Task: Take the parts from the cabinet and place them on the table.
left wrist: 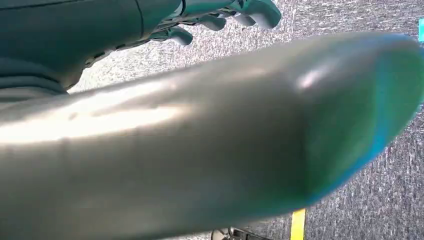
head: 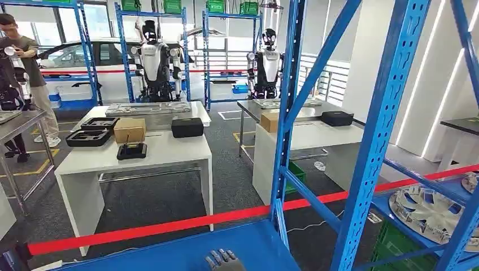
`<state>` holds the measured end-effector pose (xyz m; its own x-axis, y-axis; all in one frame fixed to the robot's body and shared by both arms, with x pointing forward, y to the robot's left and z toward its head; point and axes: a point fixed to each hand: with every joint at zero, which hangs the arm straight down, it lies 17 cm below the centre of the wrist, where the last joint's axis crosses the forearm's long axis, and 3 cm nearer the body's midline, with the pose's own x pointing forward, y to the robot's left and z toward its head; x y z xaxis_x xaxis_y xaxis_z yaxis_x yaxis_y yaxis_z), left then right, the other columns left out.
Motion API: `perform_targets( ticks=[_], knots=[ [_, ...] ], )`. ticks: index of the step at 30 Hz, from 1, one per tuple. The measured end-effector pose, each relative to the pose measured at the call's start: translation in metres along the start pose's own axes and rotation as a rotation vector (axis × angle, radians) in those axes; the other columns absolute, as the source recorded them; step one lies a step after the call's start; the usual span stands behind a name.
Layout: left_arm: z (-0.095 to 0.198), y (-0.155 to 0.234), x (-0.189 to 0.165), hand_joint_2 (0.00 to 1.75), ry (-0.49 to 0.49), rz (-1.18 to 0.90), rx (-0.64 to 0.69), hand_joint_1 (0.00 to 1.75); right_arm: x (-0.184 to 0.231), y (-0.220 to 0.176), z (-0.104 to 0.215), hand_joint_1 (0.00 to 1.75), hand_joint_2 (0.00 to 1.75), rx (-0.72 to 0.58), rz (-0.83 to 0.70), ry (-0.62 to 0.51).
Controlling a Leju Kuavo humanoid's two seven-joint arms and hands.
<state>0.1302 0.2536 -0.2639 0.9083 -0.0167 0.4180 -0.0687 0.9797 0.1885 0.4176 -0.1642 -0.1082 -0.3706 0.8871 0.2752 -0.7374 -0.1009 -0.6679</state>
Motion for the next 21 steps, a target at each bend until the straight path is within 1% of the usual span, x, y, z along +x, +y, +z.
perform_targets(
  ticks=[4,8,9,11,13,14,17,18,19,21],
  knots=[
    [-0.001,0.005,0.003,0.00,-0.020,-0.017,0.026,0.00,-0.001,0.002,0.001,0.00,1.75,0.001,-0.013,-0.007],
    [-0.002,0.016,0.007,0.00,-0.047,-0.054,0.083,0.00,-0.001,0.006,0.002,0.00,1.75,0.000,-0.040,-0.017],
    [-0.002,0.018,0.008,0.00,-0.052,-0.062,0.093,0.00,-0.001,0.007,0.002,0.03,1.75,-0.001,-0.044,-0.018],
    [-0.002,0.020,0.009,0.00,-0.062,-0.067,0.103,0.00,-0.001,0.009,0.002,0.23,1.75,0.000,-0.047,-0.022],
    [-0.002,0.022,0.012,0.00,-0.076,-0.072,0.115,0.00,-0.001,0.010,0.003,0.35,1.75,-0.001,-0.052,-0.027],
    [-0.002,0.023,0.014,0.00,-0.087,-0.073,0.117,0.00,-0.001,0.010,0.003,0.44,1.75,-0.004,-0.053,-0.027],
    [-0.002,0.024,0.019,0.00,-0.118,-0.076,0.121,0.00,0.000,0.009,0.003,0.44,1.75,-0.015,-0.055,-0.035],
    [-0.002,0.025,0.020,0.00,-0.123,-0.077,0.121,0.00,0.000,0.009,0.003,0.51,1.75,-0.016,-0.056,-0.037],
    [-0.002,0.025,0.020,0.00,-0.125,-0.076,0.122,0.00,0.001,0.010,0.003,0.79,1.75,-0.015,-0.057,-0.038],
    [-0.002,0.025,0.021,0.00,-0.129,-0.075,0.122,0.00,0.001,0.012,0.003,1.12,1.75,-0.013,-0.059,-0.040]
  ],
)
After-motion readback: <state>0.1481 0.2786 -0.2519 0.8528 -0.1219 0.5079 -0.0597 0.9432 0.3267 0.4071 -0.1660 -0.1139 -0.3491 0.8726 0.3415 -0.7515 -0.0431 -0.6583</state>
